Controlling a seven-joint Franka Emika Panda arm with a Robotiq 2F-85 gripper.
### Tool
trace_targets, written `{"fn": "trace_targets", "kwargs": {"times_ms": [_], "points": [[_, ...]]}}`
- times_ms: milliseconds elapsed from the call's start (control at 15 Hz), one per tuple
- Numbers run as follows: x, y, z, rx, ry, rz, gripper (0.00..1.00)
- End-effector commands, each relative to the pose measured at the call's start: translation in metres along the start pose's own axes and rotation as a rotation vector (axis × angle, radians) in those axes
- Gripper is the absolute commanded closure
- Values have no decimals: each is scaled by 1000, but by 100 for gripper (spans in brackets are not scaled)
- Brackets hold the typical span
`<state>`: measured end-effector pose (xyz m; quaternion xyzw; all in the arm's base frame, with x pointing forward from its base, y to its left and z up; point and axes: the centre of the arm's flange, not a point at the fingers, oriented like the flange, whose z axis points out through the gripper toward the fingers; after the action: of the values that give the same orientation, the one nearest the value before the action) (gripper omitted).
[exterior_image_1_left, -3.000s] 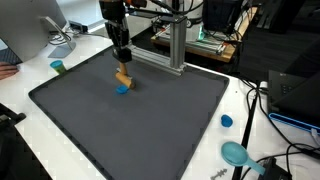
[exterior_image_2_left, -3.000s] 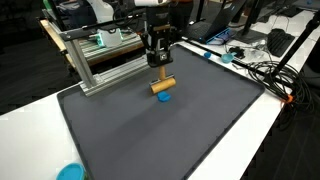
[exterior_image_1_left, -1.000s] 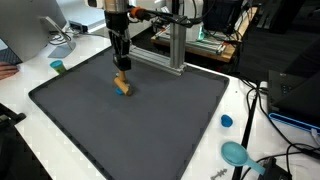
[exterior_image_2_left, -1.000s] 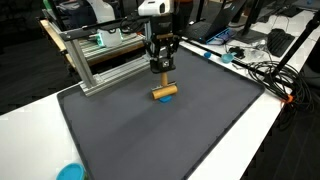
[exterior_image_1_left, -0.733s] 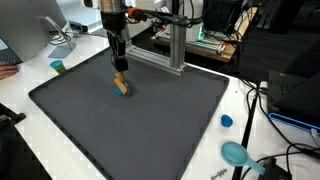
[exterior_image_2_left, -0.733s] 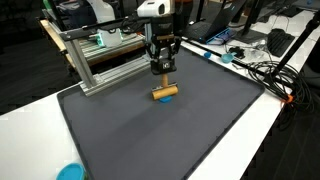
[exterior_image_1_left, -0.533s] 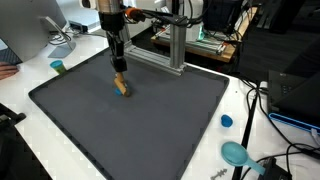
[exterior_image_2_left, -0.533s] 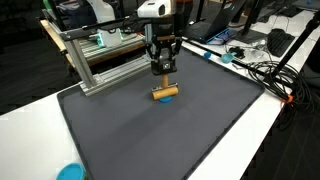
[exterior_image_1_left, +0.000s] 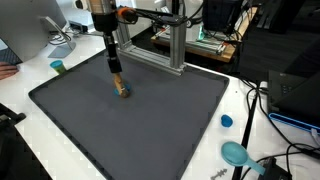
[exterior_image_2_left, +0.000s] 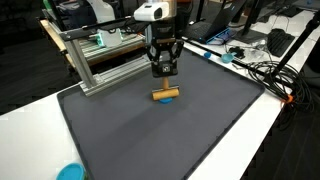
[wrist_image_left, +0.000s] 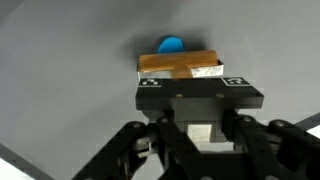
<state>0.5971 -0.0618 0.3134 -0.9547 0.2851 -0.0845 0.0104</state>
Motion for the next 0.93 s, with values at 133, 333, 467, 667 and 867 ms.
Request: {"fn": "trace_targets", "kwargs": {"times_ms": [133,333,467,667,867], "points": [[27,2,45,-16,8,84,78],[27,-1,45,-36,41,98,78],[28,-2,45,-44,48,113,78],[30,-2,46,-49,48,137,78],[34,-3,44,-59,82,180,78]]}}
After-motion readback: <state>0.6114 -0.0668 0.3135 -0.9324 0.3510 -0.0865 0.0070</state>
